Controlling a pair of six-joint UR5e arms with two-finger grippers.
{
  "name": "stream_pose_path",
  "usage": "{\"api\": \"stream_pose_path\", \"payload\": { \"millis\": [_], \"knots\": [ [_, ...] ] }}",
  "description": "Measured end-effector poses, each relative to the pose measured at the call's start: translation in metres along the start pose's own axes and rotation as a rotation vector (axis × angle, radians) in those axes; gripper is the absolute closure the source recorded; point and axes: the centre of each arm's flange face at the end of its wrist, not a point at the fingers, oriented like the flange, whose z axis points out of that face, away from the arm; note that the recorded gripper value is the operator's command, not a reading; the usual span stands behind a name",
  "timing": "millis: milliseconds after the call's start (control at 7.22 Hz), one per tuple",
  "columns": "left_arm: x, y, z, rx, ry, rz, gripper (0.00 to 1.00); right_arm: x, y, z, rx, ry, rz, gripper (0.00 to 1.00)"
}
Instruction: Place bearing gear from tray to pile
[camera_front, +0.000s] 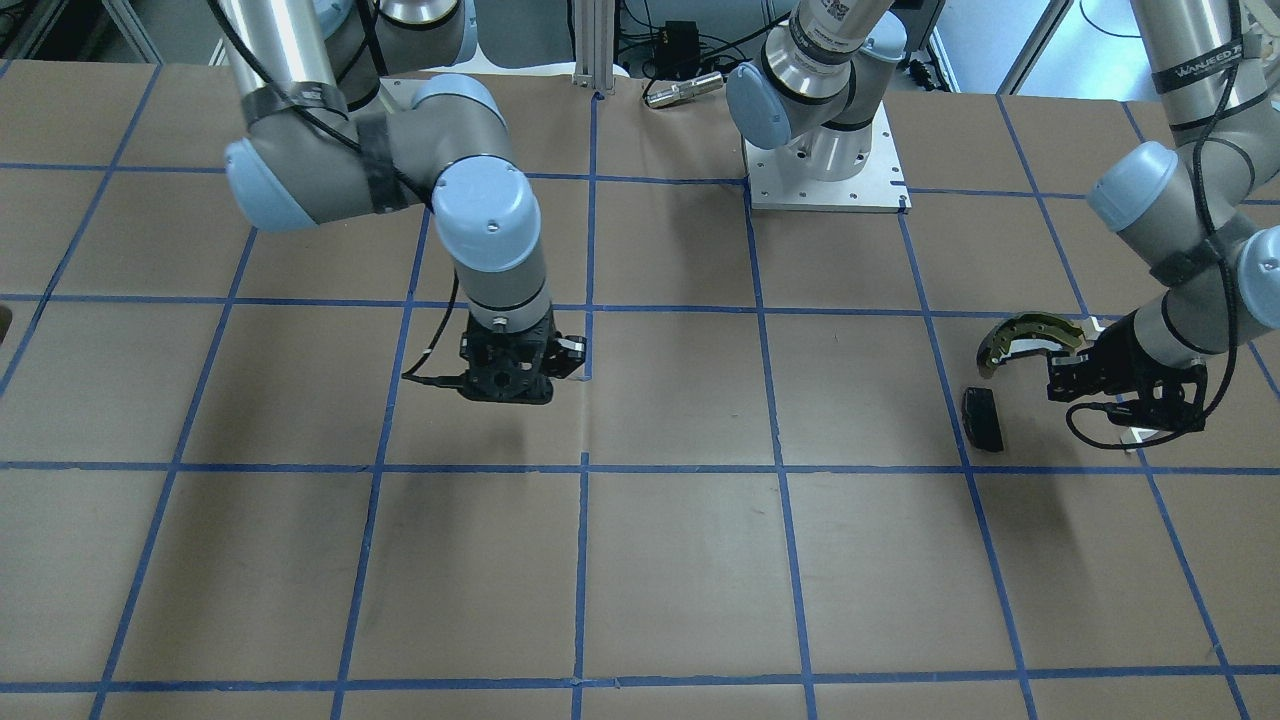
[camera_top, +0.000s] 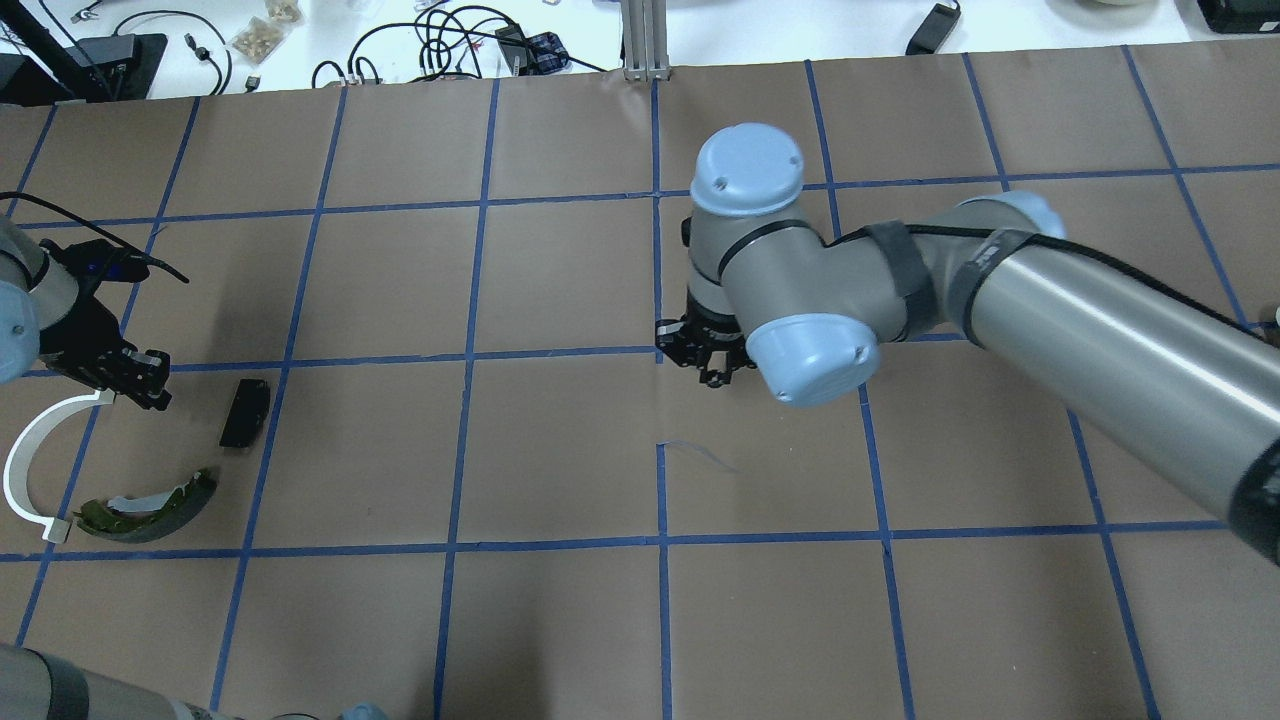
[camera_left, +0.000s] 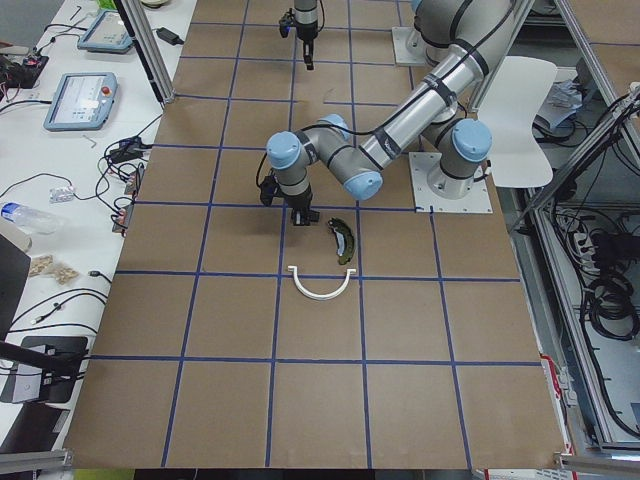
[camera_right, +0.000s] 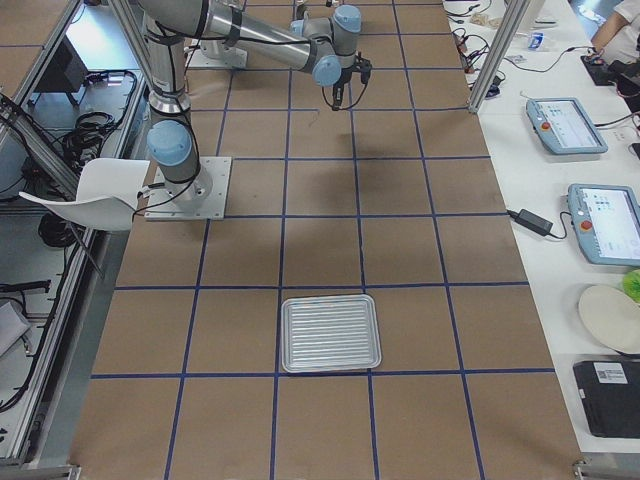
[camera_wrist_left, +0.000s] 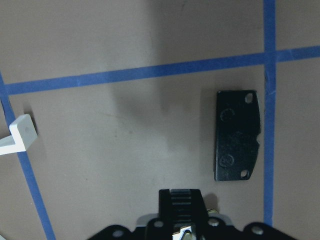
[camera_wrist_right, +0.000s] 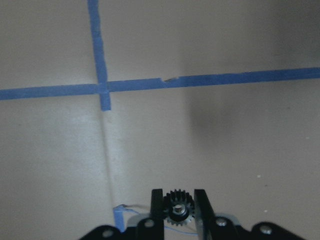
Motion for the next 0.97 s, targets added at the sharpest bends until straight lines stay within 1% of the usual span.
{"api": "stream_pose_path", "payload": {
  "millis": [138, 277, 415, 554, 692, 831, 969],
  "knots": [
    [-0.002, -0.002, 0.014, -0.001, 0.0, 0.001, 1.0, -0.024, 0.004, 0.025, 0.006, -0.024, 0.016, 0.84],
    [-0.002, -0.004, 0.025, -0.007, 0.006, 0.003, 1.0, -0.043, 0.007, 0.044, 0.005, -0.066, 0.036, 0.82],
    [-0.002, -0.005, 0.034, -0.014, 0.014, 0.006, 1.0, -0.054, 0.008, 0.052, 0.004, -0.098, 0.057, 0.46],
    [-0.001, -0.005, 0.042, -0.023, 0.024, 0.008, 0.91, -0.058, 0.008, 0.056, 0.007, -0.109, 0.067, 0.0],
    [0.0, -0.004, 0.048, -0.032, 0.032, 0.008, 0.32, -0.059, 0.007, 0.055, 0.015, -0.111, 0.06, 0.0],
    [0.001, -0.004, 0.051, -0.036, 0.036, 0.007, 0.0, -0.057, 0.003, 0.047, 0.031, -0.111, 0.04, 0.0],
    [0.001, -0.004, 0.052, -0.037, 0.036, 0.007, 0.0, -0.052, -0.005, 0.031, 0.053, -0.094, 0.02, 0.0]
  ]
}}
